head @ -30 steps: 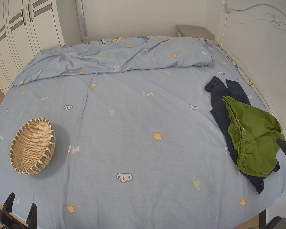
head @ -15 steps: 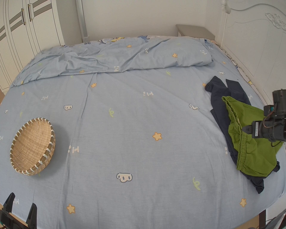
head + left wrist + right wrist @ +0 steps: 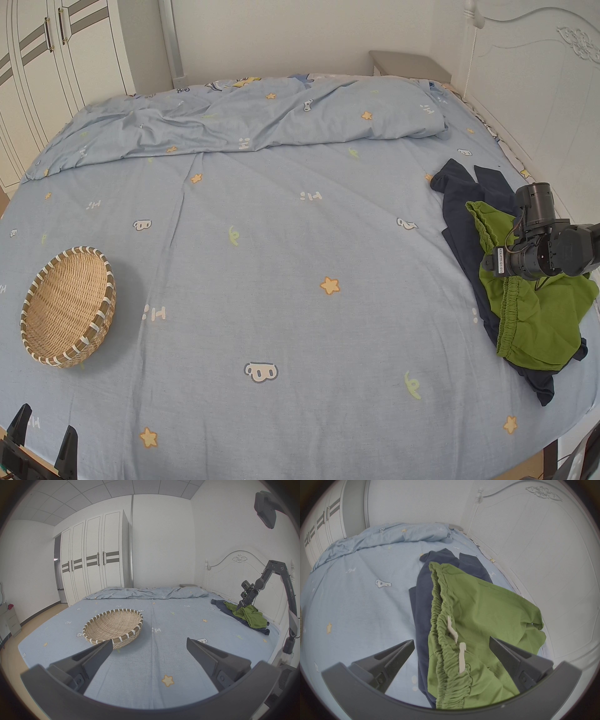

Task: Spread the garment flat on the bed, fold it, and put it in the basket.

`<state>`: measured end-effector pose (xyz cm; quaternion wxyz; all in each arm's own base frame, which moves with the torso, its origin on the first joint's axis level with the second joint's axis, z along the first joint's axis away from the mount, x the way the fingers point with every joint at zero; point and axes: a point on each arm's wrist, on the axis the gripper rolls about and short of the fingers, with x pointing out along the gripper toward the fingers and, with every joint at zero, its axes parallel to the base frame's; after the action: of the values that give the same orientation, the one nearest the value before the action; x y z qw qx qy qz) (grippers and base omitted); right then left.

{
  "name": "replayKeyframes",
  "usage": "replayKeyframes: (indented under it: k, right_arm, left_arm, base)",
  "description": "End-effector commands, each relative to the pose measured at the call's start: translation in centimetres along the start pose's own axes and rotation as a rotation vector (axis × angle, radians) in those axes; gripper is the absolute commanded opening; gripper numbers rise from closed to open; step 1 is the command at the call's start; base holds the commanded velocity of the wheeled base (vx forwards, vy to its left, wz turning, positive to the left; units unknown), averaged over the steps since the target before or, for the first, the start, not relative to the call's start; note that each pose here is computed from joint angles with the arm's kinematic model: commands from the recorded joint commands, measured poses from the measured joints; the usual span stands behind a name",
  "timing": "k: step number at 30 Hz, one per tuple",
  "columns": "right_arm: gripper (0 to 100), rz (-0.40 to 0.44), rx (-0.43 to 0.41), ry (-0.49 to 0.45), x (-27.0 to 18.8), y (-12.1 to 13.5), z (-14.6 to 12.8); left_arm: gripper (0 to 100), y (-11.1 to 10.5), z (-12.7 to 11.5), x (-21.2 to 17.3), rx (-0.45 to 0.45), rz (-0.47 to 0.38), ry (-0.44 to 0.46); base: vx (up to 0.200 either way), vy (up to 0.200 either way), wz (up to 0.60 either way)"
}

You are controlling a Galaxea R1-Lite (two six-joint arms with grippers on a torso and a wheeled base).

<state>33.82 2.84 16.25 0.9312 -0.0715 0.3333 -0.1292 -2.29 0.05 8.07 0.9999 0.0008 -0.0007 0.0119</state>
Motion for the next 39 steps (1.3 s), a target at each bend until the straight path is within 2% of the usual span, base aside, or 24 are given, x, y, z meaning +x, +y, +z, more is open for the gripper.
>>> replayKeyframes:
  k: [1,6,7,20,26,29,30,31,32,33,34,36,38,39]
  right_arm:
    - [100,-0.011,-0.011,0.035,1.6,0.5,-0.5]
    - [100,-0.014,-0.006,0.034,2.3,0.7,-0.6]
    - [0,-0.014,-0.006,0.031,2.5,0.8,-0.6]
    - [0,-0.023,0.008,-0.011,2.2,0.2,0.5]
    - [0,0.016,0.017,-0.008,0.4,0.1,3.1]
    - [0,0.036,0.068,0.009,-0.7,-0.1,4.1]
    - [0,0.097,0.128,0.013,-2.3,0.0,4.8]
    - [0,0.158,0.152,0.017,-3.6,0.2,5.2]
    - [0,0.167,0.155,0.02,-3.6,0.3,5.2]
    - [0,0.263,0.182,0.044,-5.8,0.4,5.6]
    - [0,0.275,0.184,0.051,-6.2,0.4,5.7]
    - [0,0.377,0.2,0.086,-9.3,0.7,5.8]
    - [0,0.415,0.212,0.087,-10.4,1.0,5.9]
    - [0,0.489,0.238,0.069,-12.3,1.7,6.2]
  left_arm:
    - [100,0.0,-0.5,0.0,0.0,0.001,0.0]
    - [100,0.0,-0.5,0.0,0.0,-0.001,0.0]
    - [100,0.0,-0.5,0.0,0.0,0.001,0.001]
    - [100,0.0,-0.5,0.0,0.0,0.001,0.001]
    - [100,0.0,-0.5,0.0,0.0,-0.001,0.001]
    - [100,0.0,-0.5,0.0,0.0,0.001,0.001]
    - [100,0.0,-0.5,0.0,0.0,-0.001,0.001]
    - [100,0.0,-0.5,0.0,0.0,-0.001,0.001]
    - [100,0.0,-0.5,0.0,0.0,0.001,0.0]
    - [100,0.0,-0.5,0.0,0.0,0.001,0.0]
    - [100,0.0,-0.5,0.0,0.0,-0.001,0.001]
    - [100,0.0,-0.5,0.0,0.0,0.001,0.001]
    - [100,0.0,-0.5,0.0,0.0,-0.001,0.001]
    - [100,0.0,-0.5,0.0,0.0,-0.001,0.001]
  base:
    - [0.0,0.0,0.0]
    - [0.0,0.0,0.0]
    - [0.0,0.0,0.0]
    - [0.0,0.0,0.0]
    - [0.0,0.0,0.0]
    - [0.0,0.0,0.0]
    - [0.0,0.0,0.0]
    - [0.0,0.0,0.0]
    - [0.0,0.0,0.0]
    - [0.0,0.0,0.0]
    - [0.0,0.0,0.0]
    - [0.0,0.0,0.0]
    - [0.0,0.0,0.0]
    - [0.0,0.0,0.0]
